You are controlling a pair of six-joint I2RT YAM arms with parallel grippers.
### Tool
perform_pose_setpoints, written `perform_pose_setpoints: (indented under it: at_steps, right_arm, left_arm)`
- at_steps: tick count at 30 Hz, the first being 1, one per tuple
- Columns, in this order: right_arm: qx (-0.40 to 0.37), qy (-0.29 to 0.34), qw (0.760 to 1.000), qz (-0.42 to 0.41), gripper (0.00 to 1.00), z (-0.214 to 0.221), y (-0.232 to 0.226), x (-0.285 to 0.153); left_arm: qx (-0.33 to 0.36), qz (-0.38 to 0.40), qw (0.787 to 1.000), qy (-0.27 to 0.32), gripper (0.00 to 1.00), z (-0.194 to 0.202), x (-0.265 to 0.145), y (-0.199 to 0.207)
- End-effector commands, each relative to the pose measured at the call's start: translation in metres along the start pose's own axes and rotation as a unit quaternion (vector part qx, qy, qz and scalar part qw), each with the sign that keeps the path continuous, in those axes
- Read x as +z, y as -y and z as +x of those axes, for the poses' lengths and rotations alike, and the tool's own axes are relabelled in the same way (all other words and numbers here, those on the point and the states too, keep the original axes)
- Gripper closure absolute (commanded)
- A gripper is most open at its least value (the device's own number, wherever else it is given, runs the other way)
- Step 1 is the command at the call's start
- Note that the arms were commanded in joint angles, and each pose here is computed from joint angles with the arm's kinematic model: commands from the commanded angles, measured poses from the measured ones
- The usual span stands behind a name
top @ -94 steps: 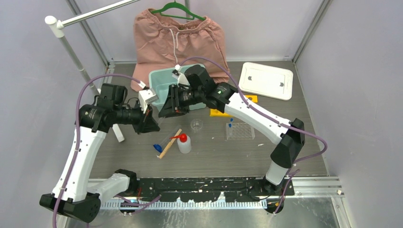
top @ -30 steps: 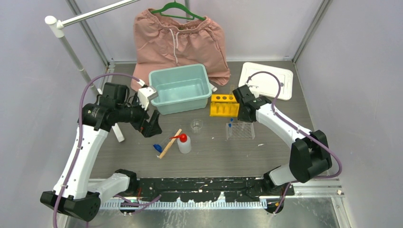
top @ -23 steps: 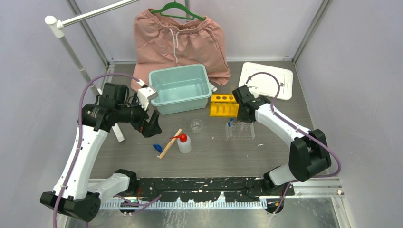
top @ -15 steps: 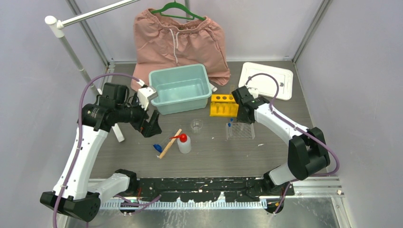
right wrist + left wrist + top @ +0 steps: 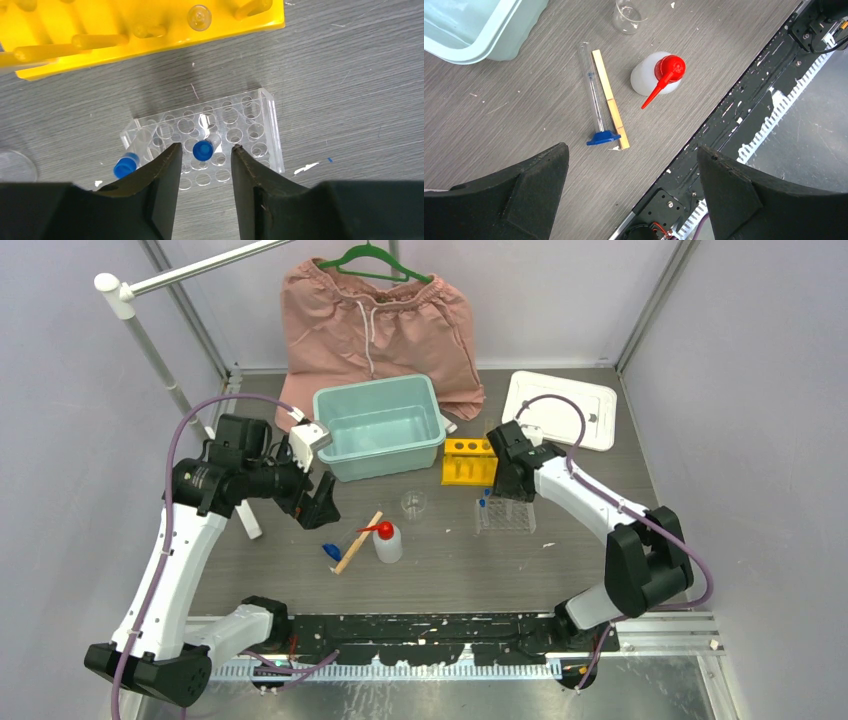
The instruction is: Organize the chemistry lab equipment
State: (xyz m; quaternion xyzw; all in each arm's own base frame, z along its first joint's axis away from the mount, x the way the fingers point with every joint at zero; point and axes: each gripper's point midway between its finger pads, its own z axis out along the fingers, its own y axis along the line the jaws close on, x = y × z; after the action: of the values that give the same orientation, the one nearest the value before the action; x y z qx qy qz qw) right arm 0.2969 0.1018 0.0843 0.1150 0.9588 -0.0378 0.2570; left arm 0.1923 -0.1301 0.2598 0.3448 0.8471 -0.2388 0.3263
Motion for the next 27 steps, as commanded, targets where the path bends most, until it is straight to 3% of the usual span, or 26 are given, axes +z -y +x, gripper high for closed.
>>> perform_pose_setpoints:
  at_steps: [1,7,11,21,27]
  right_arm:
    - [0.035,0.068,0.996,-0.038,0.53,-0.043,-0.008,-0.043]
    - [0.058,0.111,0.988,-0.093,0.53,-0.069,-0.018,-0.088]
    - [0.040,0.127,0.981,-0.142,0.53,-0.071,-0.053,-0.117]
    - [-0.070,0.085,0.962,-0.249,0.44,0.001,-0.181,-0.144]
    - [-0.134,0.080,0.938,-0.310,0.36,0.037,-0.219,-0.174]
  left_arm:
    - [0.007,-0.012,1.000,0.019,0.00,-0.010,-0.003,-0.003]
    - [0.002,-0.018,1.000,0.010,0.00,-0.005,-0.001,-0.006]
    - [-0.008,-0.021,1.000,0.002,0.00,-0.001,0.000,-0.006]
    - [-0.034,-0.029,0.999,-0.030,0.00,0.025,0.006,-0.008]
    - [-0.045,-0.043,0.997,-0.041,0.00,0.030,0.005,-0.017]
